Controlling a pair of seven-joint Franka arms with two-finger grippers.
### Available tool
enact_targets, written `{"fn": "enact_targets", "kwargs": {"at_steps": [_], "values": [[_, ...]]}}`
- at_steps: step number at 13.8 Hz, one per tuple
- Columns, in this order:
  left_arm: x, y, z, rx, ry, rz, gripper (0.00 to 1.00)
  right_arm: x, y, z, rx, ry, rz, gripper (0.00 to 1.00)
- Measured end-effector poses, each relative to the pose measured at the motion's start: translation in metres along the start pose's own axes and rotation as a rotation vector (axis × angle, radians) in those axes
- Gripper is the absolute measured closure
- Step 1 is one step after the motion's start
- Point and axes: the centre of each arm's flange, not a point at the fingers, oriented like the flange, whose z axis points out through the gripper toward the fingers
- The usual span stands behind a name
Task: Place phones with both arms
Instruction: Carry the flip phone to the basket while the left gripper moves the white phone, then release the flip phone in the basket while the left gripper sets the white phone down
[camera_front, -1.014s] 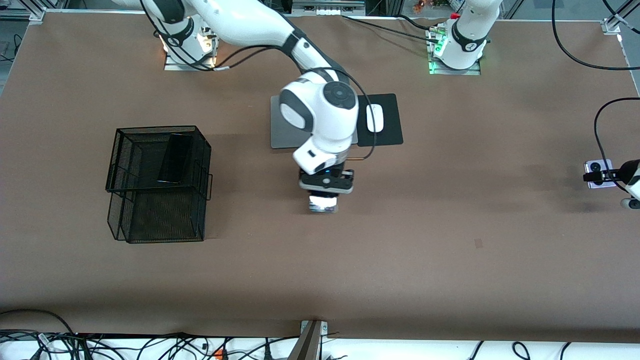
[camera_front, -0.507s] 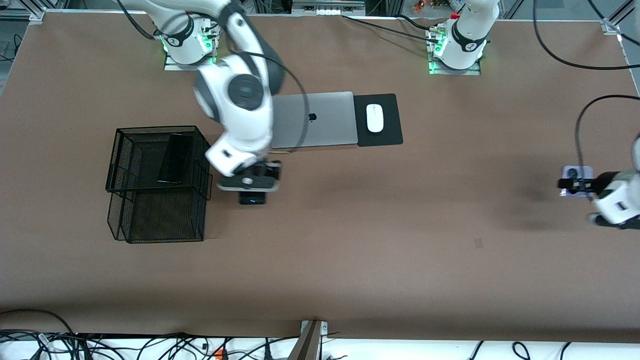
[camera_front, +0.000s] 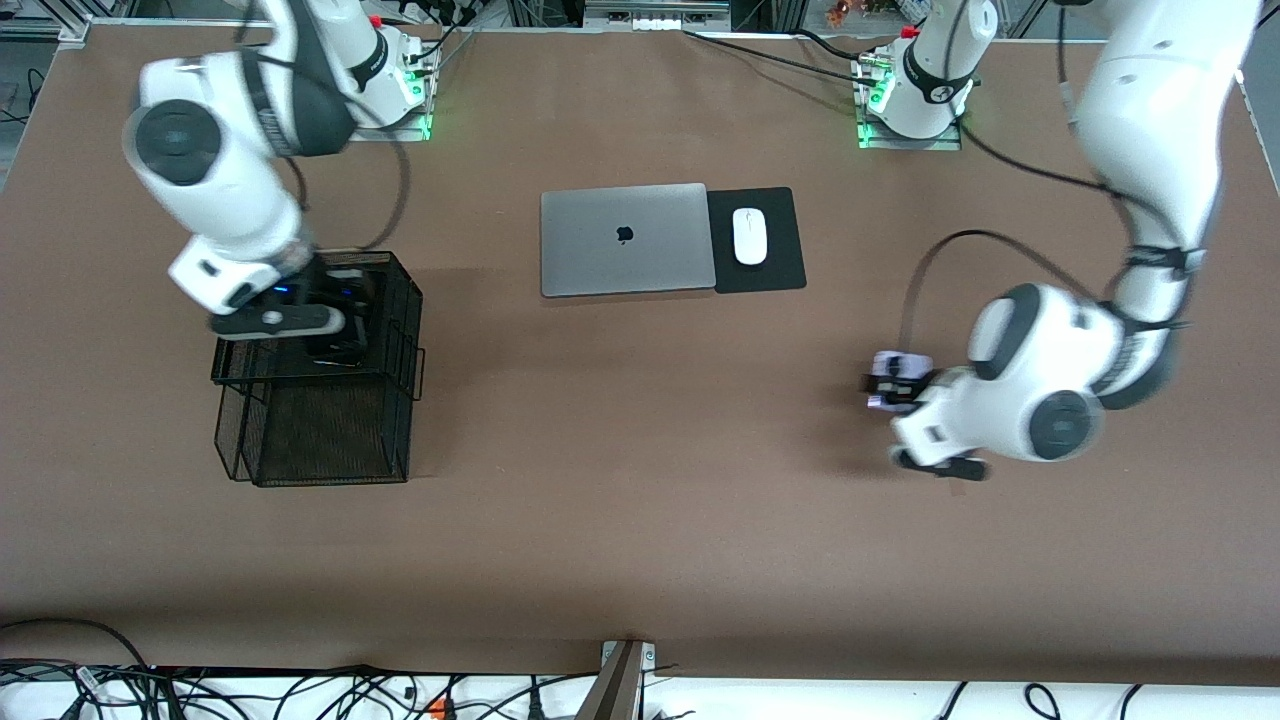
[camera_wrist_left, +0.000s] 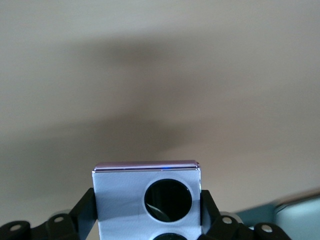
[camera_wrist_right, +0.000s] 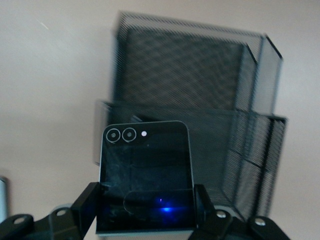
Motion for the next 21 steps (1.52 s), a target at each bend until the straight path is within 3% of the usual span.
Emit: {"fn": "enact_targets", "kwargs": {"at_steps": [4, 10, 16, 17, 18, 20, 21], "values": [[0.008, 0.108, 0.045, -0.056, 0.129, -0.071, 0.15, -0.025, 0.071, 0.046, 0.024, -0.054, 0.001, 0.19], [-0.003, 0.212, 0.117, -0.124, 0.231, -0.104, 0.15, -0.030, 0.087, 0.085, 0.001, -0.026, 0.013, 0.19], [-0.008, 0.234, 0.142, -0.100, 0.259, -0.071, 0.15, -0.028, 0.088, 0.109, 0.043, -0.052, 0.089, 0.19], [-0.007, 0.234, 0.142, -0.101, 0.262, -0.072, 0.09, -0.027, 0.089, 0.110, 0.047, -0.052, 0.095, 0.19], [-0.006, 0.234, 0.138, -0.104, 0.268, -0.072, 0.01, -0.027, 0.089, 0.110, 0.047, -0.053, 0.097, 0.13], [-0.004, 0.234, 0.122, -0.112, 0.289, -0.074, 0.00, -0.027, 0.090, 0.111, 0.046, -0.056, 0.098, 0.00], [-0.004, 0.232, 0.108, -0.107, 0.291, -0.076, 0.00, -0.026, 0.090, 0.110, 0.045, -0.054, 0.098, 0.00]]}}
